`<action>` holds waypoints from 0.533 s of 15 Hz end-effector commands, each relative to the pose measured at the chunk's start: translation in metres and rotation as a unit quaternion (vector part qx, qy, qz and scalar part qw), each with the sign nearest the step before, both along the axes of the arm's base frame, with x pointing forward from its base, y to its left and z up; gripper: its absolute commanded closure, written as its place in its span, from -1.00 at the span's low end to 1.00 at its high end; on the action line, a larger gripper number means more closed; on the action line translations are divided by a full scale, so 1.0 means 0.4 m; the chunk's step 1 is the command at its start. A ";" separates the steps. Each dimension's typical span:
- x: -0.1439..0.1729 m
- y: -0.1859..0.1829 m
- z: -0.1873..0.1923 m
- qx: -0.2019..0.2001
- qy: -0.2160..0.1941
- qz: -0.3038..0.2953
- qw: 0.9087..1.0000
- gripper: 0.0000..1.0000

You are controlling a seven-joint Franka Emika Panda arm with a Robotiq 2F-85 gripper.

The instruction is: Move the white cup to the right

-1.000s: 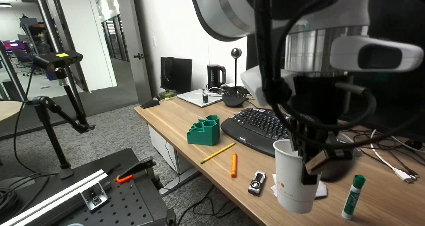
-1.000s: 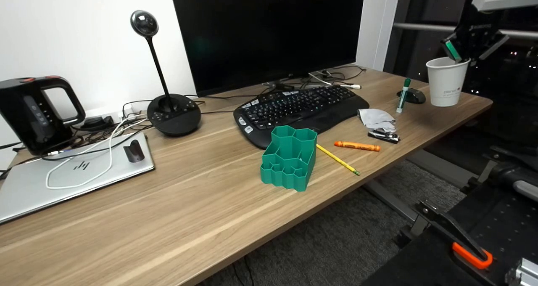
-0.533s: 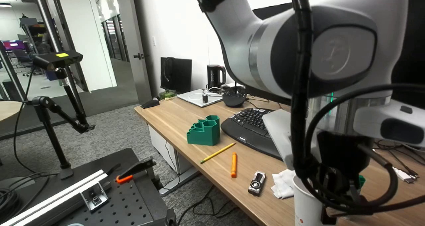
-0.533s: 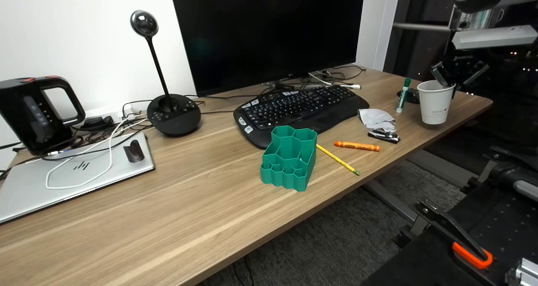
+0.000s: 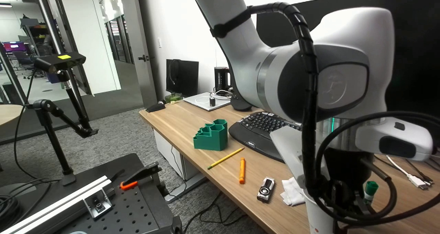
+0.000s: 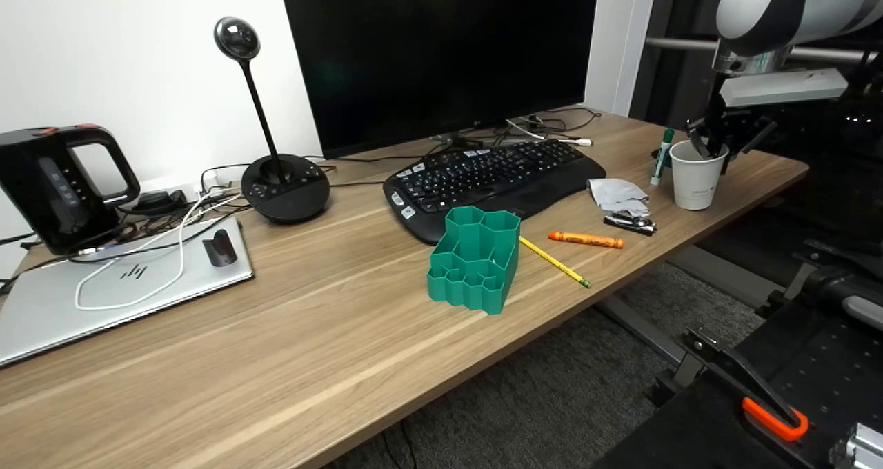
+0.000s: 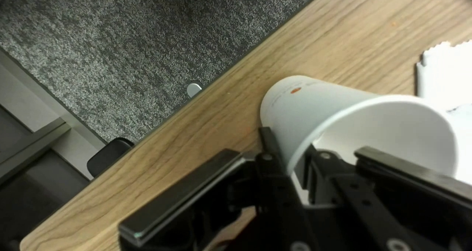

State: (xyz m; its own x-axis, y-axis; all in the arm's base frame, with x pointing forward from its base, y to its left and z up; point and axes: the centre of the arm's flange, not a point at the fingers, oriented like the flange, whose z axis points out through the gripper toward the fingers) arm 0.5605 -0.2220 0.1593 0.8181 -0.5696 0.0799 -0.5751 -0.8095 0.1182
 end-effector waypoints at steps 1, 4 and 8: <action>-0.024 0.036 0.002 0.011 0.018 0.036 0.999 0.01; -0.068 0.068 0.025 0.017 0.035 0.066 0.997 -0.41; -0.130 0.080 0.104 0.000 0.040 0.090 0.995 -0.98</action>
State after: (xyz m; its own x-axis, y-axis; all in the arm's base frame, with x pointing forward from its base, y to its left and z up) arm 0.5362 -0.1968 0.1611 0.8918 -0.4520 0.0190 -0.4501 -0.8824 0.1371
